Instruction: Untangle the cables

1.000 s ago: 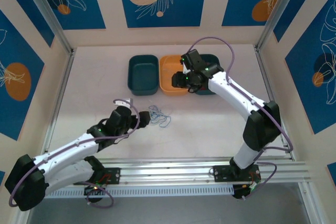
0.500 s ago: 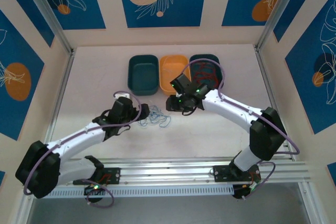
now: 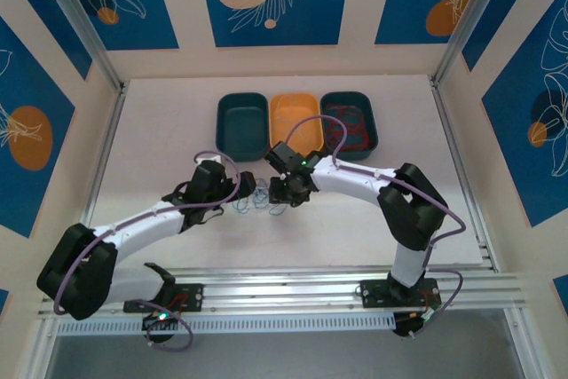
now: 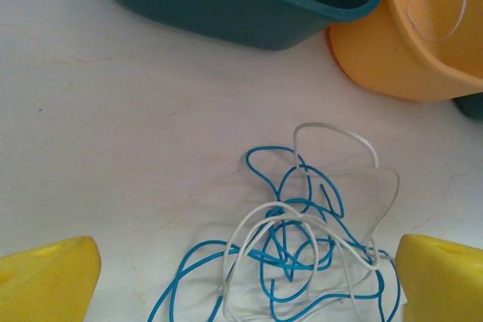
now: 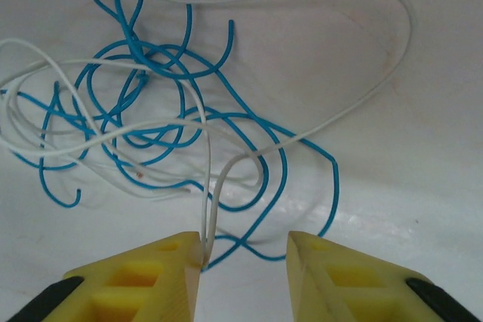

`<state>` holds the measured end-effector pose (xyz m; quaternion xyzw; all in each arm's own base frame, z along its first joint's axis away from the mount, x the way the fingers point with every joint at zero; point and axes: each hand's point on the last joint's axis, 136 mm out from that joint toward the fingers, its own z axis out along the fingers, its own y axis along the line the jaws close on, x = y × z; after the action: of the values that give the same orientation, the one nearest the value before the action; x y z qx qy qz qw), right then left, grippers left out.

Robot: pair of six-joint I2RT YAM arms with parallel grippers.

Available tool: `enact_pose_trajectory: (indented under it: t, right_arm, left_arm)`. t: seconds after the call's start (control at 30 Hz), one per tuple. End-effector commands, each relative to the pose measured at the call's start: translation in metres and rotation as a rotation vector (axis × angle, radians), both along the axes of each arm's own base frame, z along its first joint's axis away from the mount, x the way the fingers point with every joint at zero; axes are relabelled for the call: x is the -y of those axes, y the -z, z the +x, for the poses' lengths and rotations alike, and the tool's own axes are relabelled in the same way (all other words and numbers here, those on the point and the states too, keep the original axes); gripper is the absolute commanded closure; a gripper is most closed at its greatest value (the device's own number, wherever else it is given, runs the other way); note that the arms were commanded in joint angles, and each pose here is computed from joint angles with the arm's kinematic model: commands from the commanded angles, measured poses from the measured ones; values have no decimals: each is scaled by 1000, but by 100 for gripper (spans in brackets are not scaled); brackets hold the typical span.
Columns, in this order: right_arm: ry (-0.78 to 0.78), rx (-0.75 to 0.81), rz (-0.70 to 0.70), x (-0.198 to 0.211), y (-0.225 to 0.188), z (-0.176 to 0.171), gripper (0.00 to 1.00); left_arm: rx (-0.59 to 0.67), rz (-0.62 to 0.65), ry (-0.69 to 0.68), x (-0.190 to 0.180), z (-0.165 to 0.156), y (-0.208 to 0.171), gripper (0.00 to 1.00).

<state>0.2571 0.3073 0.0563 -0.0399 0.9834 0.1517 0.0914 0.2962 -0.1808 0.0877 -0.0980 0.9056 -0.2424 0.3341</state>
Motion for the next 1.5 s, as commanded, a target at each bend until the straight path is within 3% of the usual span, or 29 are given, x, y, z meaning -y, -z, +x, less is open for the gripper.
enact_pose_trajectory:
  t: [0.0, 0.27, 0.53, 0.97, 1.17, 1.37, 1.47]
  right_arm:
    - [25, 7, 25, -10, -6, 9, 70]
    - [70, 54, 26, -1, -17, 22, 100]
    - [62, 185, 99, 5, -63, 24, 100]
    - [67, 205, 129, 6, -72, 21, 100]
    - [80, 200, 118, 8, -69, 22, 100]
    - [103, 180, 117, 12, -66, 21, 100]
    - [105, 174, 132, 12, -69, 21, 100]
  left_arm:
    - [4, -50, -9, 3, 4, -1, 2]
    - [-9, -62, -2, 4, 3, 3, 8]
    - [6, -43, 23, 3, 1, 6, 17]
    - [40, 4, 104, 9, 2, 9, 65]
    - [65, -4, 208, 25, 4, 4, 68]
    - [208, -101, 364, 53, -1, -23, 66]
    - [260, -86, 425, 60, -5, -25, 65]
